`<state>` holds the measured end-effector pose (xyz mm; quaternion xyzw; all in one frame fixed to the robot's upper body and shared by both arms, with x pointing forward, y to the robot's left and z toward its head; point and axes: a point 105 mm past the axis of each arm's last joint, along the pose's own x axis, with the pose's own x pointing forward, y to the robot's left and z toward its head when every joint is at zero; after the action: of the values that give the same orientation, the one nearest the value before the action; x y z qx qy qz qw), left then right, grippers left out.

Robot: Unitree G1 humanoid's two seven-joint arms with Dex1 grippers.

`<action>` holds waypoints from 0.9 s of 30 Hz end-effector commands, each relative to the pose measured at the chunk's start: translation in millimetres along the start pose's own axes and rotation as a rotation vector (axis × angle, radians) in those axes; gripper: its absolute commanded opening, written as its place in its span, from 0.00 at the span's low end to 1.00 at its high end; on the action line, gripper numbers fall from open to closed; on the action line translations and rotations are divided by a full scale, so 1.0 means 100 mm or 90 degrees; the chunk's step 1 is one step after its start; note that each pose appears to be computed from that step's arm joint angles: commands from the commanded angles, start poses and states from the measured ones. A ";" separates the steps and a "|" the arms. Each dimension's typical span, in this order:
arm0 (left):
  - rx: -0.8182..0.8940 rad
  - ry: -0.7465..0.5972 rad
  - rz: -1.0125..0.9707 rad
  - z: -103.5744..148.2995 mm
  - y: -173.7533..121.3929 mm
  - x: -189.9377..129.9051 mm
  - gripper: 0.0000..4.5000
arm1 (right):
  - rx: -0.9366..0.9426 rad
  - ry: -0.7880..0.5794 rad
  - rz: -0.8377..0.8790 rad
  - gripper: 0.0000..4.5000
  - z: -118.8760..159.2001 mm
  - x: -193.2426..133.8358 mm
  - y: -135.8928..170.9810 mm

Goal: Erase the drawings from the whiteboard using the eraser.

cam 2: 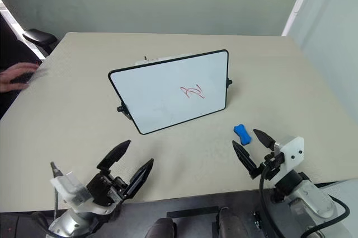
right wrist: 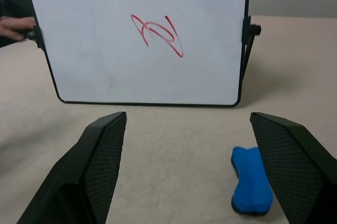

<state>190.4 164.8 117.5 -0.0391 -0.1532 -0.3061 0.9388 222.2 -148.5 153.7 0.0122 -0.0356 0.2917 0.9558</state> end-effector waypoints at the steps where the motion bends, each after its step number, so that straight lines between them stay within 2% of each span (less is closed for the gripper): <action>1: -0.001 0.014 -0.013 -0.13 -0.06 0.02 1.00 | -0.012 -0.019 0.002 0.88 0.11 -0.01 0.02; 12: -0.003 0.004 -0.019 -0.14 -0.09 0.02 1.00 | 0.035 0.012 -0.042 0.88 0.09 0.01 -0.11; 20: -0.007 0.001 -0.006 -0.13 -0.04 -0.01 1.00 | 0.033 0.128 0.005 0.88 -0.09 0.27 -0.27; 23: -0.006 0.004 0.003 -0.12 0.01 -0.02 1.00 | 0.034 0.196 0.019 1.00 -0.27 0.33 -0.36; 27: -0.002 0.004 0.015 -0.12 0.08 -0.05 1.00 | 0.037 0.236 0.018 1.00 -0.36 0.40 -0.50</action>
<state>195.3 168.9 99.8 -0.0443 -0.1390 -0.2971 0.9436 282.3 -161.9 115.2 -0.0017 0.1530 0.3014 0.9412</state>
